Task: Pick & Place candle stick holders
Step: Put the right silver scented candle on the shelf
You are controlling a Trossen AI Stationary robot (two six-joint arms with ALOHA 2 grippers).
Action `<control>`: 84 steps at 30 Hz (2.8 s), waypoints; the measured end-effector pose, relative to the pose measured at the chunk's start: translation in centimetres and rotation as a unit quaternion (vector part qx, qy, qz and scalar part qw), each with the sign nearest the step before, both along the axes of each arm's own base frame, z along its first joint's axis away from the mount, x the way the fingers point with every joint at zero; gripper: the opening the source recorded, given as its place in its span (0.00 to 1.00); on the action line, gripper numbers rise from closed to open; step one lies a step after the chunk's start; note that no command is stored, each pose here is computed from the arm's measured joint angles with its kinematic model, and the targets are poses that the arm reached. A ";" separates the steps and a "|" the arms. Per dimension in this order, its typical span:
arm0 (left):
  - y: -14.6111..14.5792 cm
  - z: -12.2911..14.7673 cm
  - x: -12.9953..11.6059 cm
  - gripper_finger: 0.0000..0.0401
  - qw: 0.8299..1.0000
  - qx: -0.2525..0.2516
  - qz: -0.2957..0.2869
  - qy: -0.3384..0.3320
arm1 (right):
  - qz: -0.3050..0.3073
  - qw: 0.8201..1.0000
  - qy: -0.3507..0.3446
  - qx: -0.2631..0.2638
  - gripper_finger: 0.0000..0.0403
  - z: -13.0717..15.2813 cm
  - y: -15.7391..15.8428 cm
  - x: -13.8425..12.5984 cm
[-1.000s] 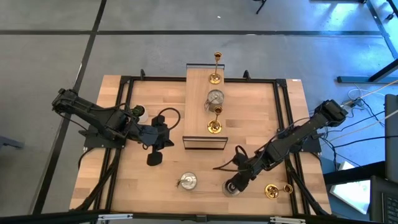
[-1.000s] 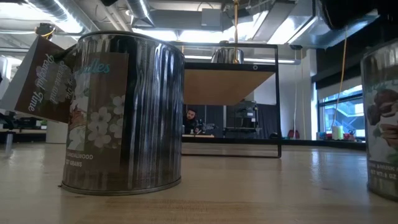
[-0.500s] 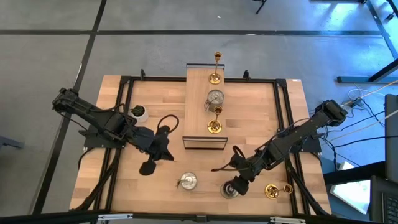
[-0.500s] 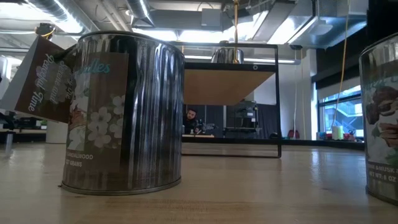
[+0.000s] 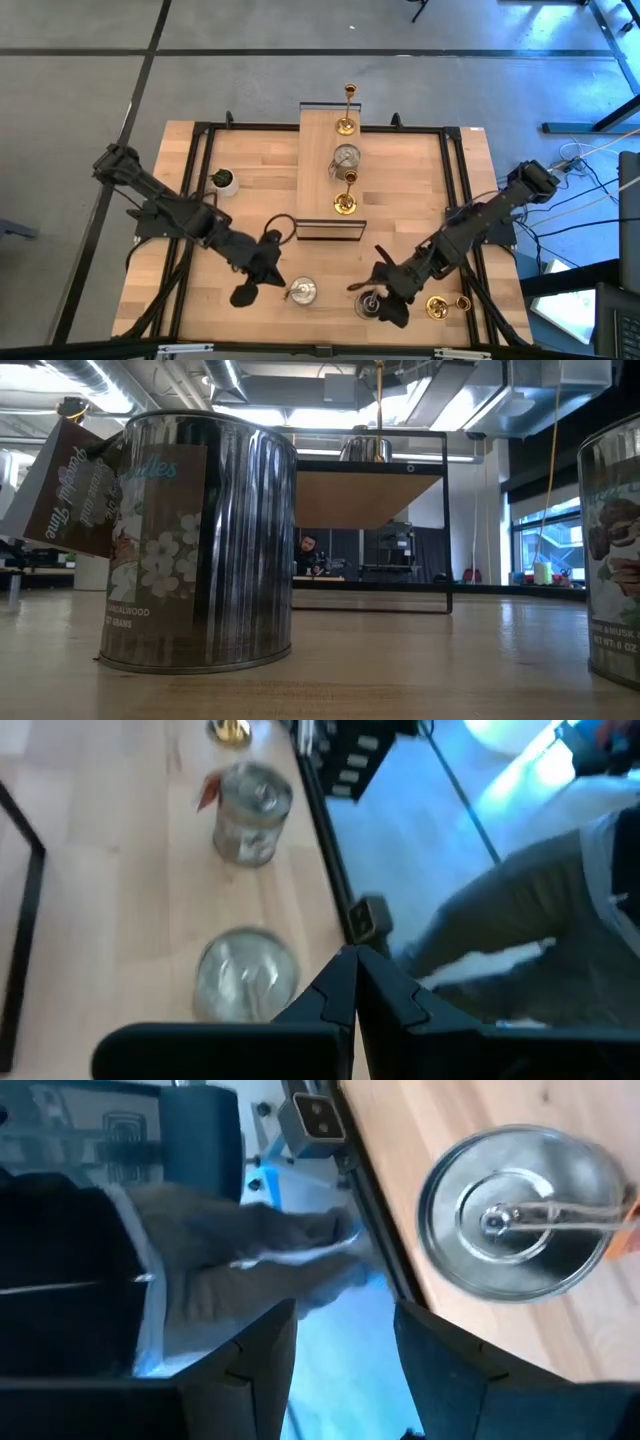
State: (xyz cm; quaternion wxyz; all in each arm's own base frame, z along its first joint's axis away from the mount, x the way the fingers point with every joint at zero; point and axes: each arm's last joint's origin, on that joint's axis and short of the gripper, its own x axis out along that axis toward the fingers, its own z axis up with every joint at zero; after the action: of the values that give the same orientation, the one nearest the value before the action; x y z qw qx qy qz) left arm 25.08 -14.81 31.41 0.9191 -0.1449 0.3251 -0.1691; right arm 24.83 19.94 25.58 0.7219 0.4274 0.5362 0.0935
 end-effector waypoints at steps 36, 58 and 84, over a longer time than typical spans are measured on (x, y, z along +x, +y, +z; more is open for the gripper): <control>-9.1 -5.4 10.1 0.00 0.970 -0.038 0.241 0.022 | 0.242 0.909 -0.129 -0.314 0.43 -2.3 1.2 -4.1; -7.8 -9.6 9.9 0.00 0.953 0.023 0.245 0.176 | 0.231 0.914 -0.109 -0.315 0.43 -7.2 3.1 -2.2; -9.3 -9.9 7.6 0.00 0.939 0.051 0.282 0.190 | 0.206 0.908 -0.123 -0.345 0.43 -7.3 2.9 -1.8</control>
State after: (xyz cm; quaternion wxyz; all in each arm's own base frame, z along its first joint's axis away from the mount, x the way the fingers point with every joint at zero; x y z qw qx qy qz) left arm 32.65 -24.07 21.52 0.8564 -0.2127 0.4478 0.1446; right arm 23.00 22.83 18.26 0.8491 0.0174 0.5182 0.1009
